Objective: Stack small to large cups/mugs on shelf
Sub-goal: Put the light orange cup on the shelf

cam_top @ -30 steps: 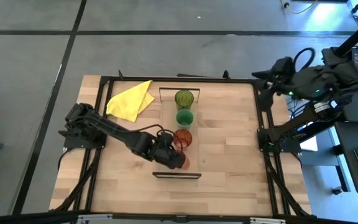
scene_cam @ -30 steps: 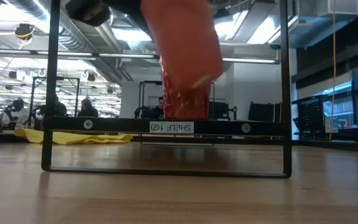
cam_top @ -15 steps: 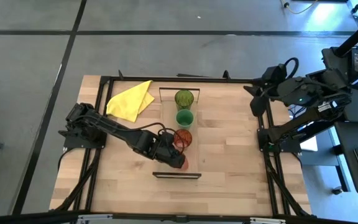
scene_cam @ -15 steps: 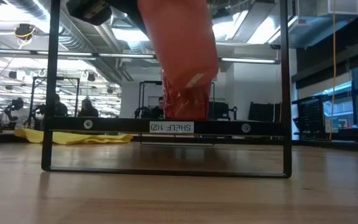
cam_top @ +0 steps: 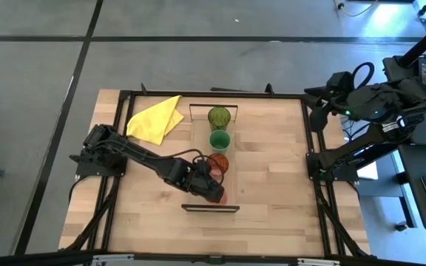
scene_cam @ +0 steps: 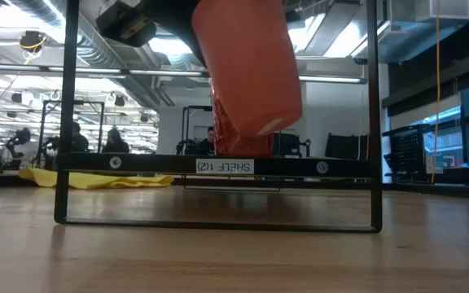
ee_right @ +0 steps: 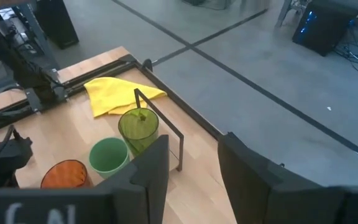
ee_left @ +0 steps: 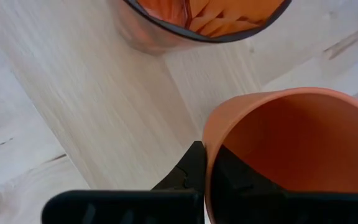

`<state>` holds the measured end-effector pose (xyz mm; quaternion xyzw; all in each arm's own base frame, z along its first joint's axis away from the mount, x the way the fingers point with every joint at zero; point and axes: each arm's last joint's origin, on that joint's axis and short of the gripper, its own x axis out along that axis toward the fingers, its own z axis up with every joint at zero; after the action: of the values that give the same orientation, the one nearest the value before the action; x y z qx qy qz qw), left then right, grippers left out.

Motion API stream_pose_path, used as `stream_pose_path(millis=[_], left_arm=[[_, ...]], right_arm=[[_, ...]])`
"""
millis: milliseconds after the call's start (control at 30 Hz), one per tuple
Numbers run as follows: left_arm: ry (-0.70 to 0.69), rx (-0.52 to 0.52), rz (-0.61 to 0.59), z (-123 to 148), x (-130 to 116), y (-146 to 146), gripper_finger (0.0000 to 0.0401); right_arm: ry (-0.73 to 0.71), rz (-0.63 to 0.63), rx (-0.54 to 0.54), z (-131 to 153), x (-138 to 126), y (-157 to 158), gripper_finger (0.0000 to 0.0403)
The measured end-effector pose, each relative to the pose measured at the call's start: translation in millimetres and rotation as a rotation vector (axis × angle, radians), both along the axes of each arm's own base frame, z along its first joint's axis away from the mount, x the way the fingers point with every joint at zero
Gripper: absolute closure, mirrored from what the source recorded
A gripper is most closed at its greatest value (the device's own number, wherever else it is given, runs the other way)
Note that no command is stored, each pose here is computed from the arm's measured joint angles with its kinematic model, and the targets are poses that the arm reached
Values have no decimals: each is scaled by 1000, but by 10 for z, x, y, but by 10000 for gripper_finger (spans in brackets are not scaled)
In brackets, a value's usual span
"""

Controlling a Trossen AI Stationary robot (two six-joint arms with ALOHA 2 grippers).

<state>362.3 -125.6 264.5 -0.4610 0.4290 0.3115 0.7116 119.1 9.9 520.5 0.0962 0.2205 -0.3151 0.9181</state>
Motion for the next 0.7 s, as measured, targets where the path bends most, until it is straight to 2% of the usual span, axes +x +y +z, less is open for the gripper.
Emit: stream_pose_path(millis=[700], left_arm=[[21,2,-24,-118,55,-44,392]], right_arm=[[4,4,-5,0,-2,0,263]])
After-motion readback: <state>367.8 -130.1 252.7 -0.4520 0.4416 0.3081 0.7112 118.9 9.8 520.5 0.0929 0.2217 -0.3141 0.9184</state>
